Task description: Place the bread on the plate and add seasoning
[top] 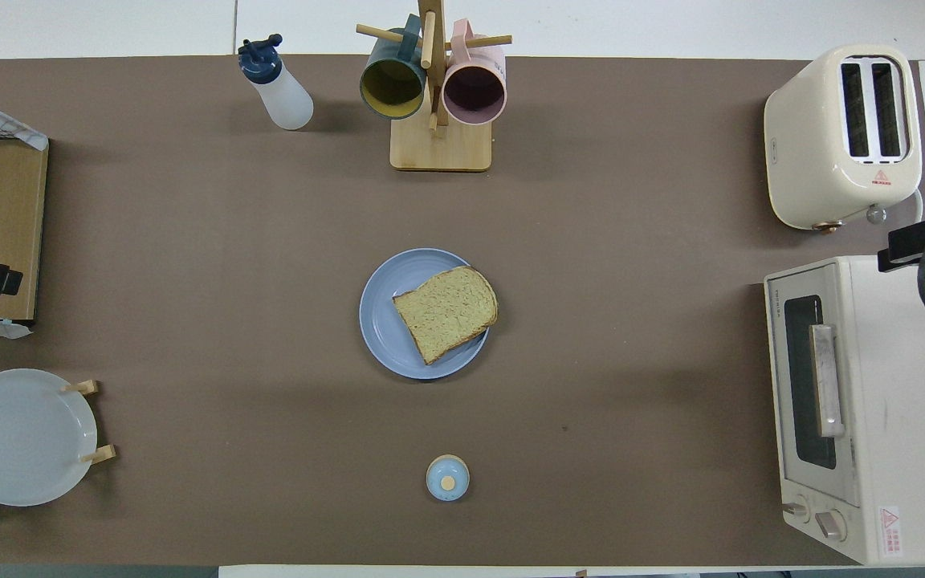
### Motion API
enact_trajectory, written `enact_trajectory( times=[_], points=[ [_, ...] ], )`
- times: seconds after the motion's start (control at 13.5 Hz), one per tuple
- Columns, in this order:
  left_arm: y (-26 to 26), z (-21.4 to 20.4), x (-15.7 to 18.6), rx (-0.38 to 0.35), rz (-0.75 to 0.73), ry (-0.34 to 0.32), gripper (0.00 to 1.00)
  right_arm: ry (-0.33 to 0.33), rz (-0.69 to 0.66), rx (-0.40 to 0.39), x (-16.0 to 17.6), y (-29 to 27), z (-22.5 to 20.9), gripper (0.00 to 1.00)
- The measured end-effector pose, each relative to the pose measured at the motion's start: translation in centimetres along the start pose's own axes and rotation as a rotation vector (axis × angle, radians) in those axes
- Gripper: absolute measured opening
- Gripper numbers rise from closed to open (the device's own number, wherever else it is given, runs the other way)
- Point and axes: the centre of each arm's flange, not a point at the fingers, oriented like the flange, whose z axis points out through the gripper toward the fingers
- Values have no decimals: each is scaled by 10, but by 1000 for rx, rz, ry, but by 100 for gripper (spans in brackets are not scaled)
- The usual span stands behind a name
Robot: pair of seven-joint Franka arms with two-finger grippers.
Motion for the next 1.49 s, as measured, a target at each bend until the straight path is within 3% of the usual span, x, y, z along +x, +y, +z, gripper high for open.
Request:
enact_trajectory(
  times=[0.22, 0.52, 0.74, 1.11, 1.49],
  points=[
    [-1, -6, -3, 5, -4, 17, 100, 0, 0, 0, 0, 0, 0, 100],
    [-6, -15, 4, 24, -104, 101, 100, 0, 0, 0, 0, 0, 0, 100],
    [-14, -2, 8, 9, -138, 73, 100, 0, 0, 0, 0, 0, 0, 100],
    [-29, 56, 31, -5, -153, 18, 100, 0, 0, 0, 0, 0, 0, 100],
    [-27, 40, 24, -4, -152, 28, 100, 0, 0, 0, 0, 0, 0, 100]
  ],
)
